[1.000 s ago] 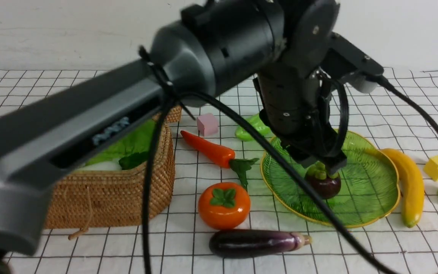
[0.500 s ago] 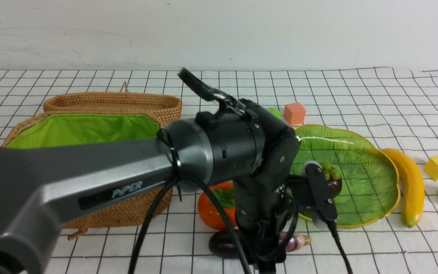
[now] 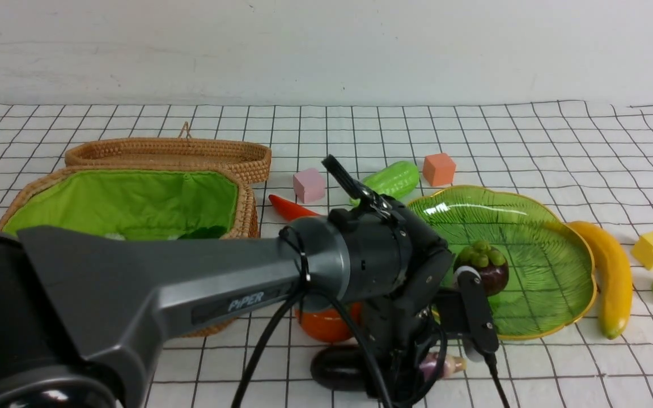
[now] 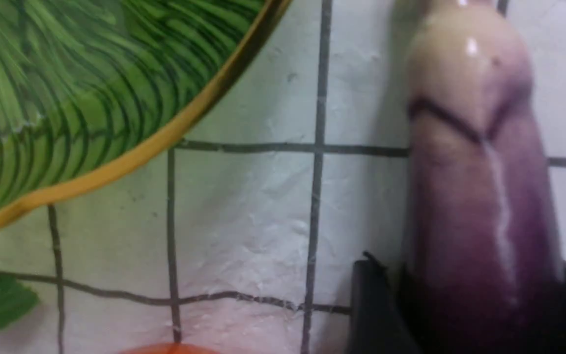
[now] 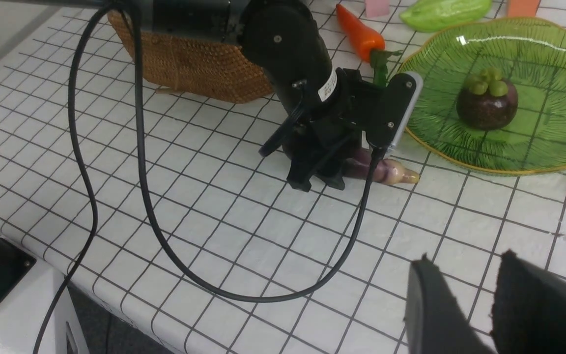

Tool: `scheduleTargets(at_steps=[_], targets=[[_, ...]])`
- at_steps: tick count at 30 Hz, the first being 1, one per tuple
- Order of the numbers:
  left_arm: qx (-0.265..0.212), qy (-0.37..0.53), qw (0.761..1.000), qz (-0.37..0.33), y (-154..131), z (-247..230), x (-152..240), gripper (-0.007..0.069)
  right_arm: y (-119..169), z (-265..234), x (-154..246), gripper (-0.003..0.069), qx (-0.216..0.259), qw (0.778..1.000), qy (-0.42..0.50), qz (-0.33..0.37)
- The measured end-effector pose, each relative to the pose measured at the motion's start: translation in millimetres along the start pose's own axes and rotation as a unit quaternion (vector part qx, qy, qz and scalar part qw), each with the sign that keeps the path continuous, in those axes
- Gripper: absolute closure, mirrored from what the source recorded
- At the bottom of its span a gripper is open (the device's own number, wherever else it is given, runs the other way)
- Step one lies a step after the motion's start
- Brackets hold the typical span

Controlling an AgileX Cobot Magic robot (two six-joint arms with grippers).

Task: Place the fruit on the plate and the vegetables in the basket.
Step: Use the left arm to grab an eggplant and put it into the left basket

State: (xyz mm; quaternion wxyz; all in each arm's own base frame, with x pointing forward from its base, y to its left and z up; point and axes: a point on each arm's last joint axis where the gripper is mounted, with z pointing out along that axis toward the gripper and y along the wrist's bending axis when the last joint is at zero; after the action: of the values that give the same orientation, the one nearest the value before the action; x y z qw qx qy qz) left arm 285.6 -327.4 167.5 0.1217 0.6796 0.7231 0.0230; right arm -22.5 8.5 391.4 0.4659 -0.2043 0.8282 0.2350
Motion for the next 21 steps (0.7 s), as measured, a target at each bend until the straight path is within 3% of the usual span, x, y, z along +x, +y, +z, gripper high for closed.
scheduleTargets(at_steps=[6, 9, 12, 15, 21], targets=[[0.017, 0.032, 0.999, -0.021, -2, -21, -1, 0.0270, 0, 0, 0, 0.0440, 0.000, 1.000, 0.000, 0.000], [0.017, 0.027, 0.999, -0.029, -5, -56, -5, 0.0270, 0, 0, -1, 0.0439, -0.001, 1.000, -0.008, 0.000], [-0.005, -0.015, 0.998, -0.055, -11, -124, -2, 0.0270, 0, 0, -7, 0.0434, -0.003, 0.999, -0.035, 0.000], [-0.026, -0.040, 0.995, -0.090, -2, -160, 16, 0.0270, 1, 1, -12, 0.0433, -0.003, 0.998, -0.055, -0.009], [-0.100, -0.035, 0.973, -0.206, 57, -211, 117, 0.0270, 2, 7, -27, 0.0433, -0.011, 0.994, -0.101, -0.038]])
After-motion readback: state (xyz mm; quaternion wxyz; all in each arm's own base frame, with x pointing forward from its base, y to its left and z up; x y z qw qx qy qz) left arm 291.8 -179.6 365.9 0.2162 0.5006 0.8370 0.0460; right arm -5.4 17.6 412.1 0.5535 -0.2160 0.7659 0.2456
